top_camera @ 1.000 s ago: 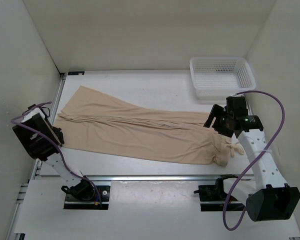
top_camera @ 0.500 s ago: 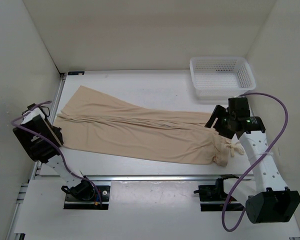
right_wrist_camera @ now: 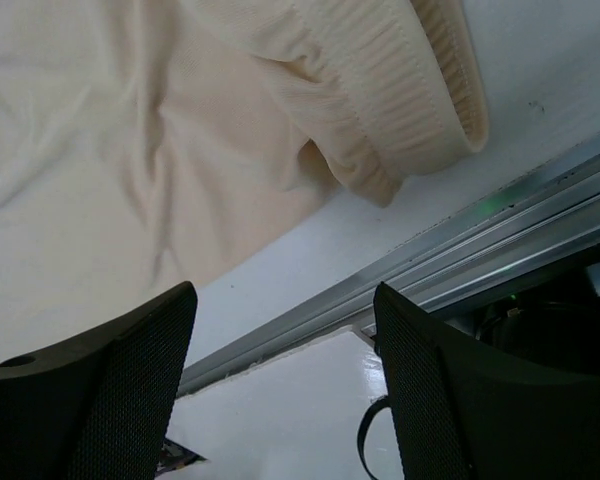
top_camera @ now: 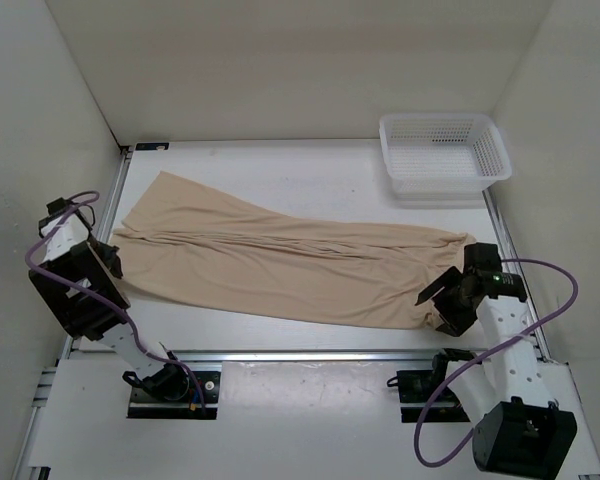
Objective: Fold and stack the trousers
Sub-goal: Fold the trousers
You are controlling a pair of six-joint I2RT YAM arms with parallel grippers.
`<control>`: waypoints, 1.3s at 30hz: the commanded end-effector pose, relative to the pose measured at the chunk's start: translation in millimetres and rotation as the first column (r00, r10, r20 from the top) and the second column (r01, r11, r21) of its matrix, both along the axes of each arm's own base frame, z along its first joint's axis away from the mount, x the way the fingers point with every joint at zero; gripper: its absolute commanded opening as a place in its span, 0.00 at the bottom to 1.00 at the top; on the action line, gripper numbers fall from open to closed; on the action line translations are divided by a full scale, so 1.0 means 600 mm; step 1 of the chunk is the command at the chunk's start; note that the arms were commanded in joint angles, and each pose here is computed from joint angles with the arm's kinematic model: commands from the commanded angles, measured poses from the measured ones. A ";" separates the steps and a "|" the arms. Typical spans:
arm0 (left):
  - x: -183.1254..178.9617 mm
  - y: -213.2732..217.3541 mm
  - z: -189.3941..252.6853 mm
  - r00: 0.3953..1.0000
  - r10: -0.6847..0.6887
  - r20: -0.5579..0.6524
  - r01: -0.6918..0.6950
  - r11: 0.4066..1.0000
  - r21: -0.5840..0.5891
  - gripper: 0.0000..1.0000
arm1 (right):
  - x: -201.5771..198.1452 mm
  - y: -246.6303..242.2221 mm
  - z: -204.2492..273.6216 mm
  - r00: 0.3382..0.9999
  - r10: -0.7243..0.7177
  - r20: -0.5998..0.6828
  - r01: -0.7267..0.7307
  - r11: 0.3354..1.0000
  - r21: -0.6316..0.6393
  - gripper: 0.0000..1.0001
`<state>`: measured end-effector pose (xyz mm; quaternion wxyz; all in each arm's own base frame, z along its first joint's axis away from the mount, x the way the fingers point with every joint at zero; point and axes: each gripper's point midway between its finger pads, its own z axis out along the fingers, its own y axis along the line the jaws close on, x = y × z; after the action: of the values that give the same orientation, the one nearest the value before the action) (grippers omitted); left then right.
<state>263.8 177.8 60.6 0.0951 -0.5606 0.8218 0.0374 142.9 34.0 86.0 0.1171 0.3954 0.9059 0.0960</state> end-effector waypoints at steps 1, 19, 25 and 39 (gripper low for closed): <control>0.025 -0.015 0.028 0.997 -0.024 0.074 0.023 1.000 0.016 0.11 | 0.023 0.005 -0.003 0.994 -0.104 0.045 0.102 0.994 0.049 0.76; 0.033 -0.010 0.014 0.997 -0.015 0.073 0.014 1.000 0.013 0.11 | 0.039 -0.043 -0.084 0.948 -0.311 -0.068 0.305 0.949 -0.084 0.70; 0.045 -0.012 0.039 0.992 -0.001 0.129 -0.001 1.000 0.016 0.11 | 0.018 -0.062 -0.103 0.928 -0.365 -0.074 0.351 0.924 -0.153 0.70; 0.037 -0.022 0.046 0.989 -0.005 0.145 0.003 1.000 0.011 0.11 | 0.033 -0.077 -0.095 0.933 -0.360 -0.007 0.354 0.919 -0.174 0.60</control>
<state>282.9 164.4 77.8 0.1356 -0.5579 0.8187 0.0063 156.7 -5.2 23.2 0.1181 0.5422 0.8318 -0.0097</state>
